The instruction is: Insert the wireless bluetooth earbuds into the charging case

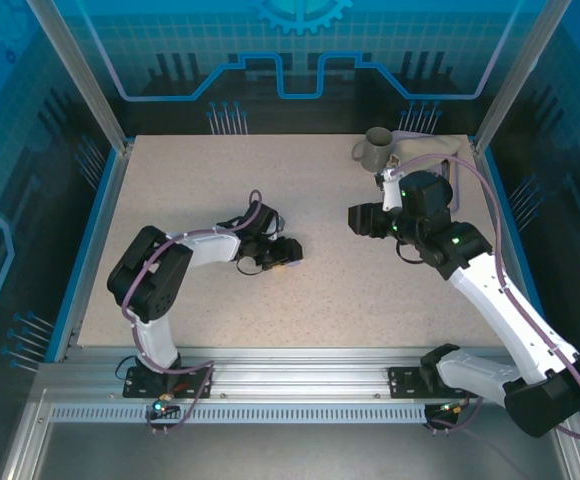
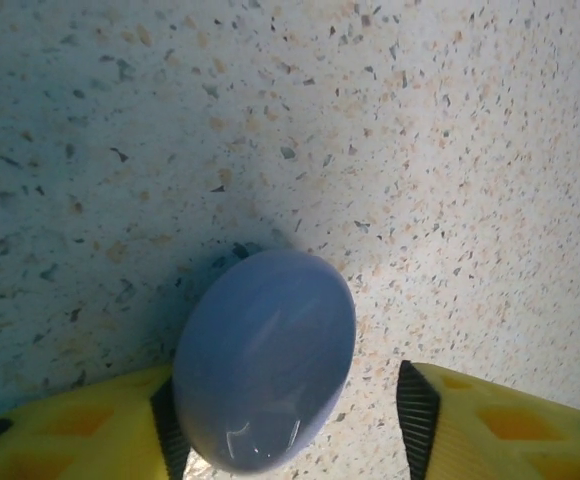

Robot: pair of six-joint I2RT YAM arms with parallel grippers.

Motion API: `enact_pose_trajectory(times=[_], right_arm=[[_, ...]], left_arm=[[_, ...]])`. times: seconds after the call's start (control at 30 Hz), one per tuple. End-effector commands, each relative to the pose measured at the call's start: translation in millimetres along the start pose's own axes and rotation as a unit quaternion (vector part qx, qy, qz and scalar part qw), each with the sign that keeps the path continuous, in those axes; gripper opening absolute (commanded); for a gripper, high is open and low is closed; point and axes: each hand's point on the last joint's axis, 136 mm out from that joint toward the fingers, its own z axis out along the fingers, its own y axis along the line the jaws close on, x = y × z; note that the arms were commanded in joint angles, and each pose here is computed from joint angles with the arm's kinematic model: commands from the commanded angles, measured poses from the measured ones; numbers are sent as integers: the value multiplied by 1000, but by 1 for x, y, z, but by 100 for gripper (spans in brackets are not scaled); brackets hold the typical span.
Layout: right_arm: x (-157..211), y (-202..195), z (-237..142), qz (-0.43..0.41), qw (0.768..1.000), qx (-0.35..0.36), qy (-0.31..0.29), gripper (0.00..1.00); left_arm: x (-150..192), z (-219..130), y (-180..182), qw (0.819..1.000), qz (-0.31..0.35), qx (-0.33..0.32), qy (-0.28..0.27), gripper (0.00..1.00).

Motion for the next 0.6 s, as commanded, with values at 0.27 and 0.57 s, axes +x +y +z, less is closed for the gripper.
enact_pose_trajectory(times=[0.27, 0.57], right_arm=[[10, -39, 2, -12, 996, 89, -1, 62], [22, -98, 11, -39, 975, 220, -16, 64]], left_arm=[[-13, -50, 17, 993, 39, -91, -69, 78], [-37, -119, 29, 974, 84, -153, -142, 79]])
